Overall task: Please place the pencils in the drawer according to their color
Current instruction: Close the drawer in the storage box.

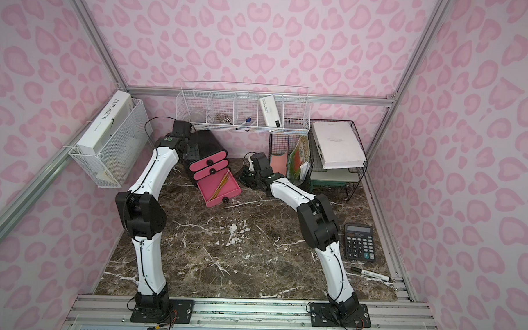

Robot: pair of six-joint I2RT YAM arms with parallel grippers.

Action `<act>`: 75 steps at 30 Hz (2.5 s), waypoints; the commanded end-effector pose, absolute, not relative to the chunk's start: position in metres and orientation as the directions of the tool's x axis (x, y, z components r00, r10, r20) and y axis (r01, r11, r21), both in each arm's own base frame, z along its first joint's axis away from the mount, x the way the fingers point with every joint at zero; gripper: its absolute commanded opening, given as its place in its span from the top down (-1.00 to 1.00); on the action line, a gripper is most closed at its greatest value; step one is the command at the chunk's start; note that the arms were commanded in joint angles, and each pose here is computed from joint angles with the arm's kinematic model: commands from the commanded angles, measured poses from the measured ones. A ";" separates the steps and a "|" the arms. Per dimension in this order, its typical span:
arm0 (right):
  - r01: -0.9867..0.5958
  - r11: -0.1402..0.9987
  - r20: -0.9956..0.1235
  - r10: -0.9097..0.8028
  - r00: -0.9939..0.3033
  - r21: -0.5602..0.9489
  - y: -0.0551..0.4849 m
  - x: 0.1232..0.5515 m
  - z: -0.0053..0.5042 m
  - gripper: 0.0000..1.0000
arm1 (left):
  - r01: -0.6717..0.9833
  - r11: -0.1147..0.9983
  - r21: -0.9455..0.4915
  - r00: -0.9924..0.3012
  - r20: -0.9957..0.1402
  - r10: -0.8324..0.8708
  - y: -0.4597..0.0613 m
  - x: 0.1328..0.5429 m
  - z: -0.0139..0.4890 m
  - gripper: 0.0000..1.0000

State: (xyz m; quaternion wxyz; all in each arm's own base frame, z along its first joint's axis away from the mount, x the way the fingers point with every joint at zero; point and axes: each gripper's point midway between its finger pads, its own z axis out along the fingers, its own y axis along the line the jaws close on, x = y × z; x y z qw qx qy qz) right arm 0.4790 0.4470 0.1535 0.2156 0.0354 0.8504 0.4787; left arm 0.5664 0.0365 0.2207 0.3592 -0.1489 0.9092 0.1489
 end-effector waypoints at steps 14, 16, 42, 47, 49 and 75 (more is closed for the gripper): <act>0.019 0.519 -0.150 0.282 -0.948 0.855 0.501 0.502 0.077 1.00 | -0.383 0.914 0.135 -0.745 -0.629 -0.220 0.044 0.563 0.191 -0.82; 0.037 0.508 -0.131 0.292 -0.947 0.860 0.504 0.503 0.071 1.00 | -0.383 0.915 0.128 -0.745 -0.628 -0.224 0.042 0.563 0.190 -0.82; -0.309 0.241 -0.355 0.180 -0.917 0.920 0.524 0.486 0.179 0.16 | -0.361 0.924 0.126 -0.771 -0.597 -0.220 0.038 0.560 0.176 -0.78; -0.326 0.245 -0.372 0.175 -0.912 0.913 0.500 0.463 0.194 0.12 | -0.356 0.924 0.138 -0.784 -0.583 -0.215 0.038 0.558 0.170 -0.78; -0.304 0.253 -0.353 0.178 -0.918 0.919 0.489 0.453 0.188 0.12 | -0.355 0.924 0.144 -0.789 -0.576 -0.214 0.039 0.557 0.167 -0.77; -0.052 0.344 -0.127 0.202 -0.971 0.938 0.484 0.430 0.059 0.59 | -0.338 0.929 0.148 -0.829 -0.514 -0.220 0.034 0.545 0.140 -0.72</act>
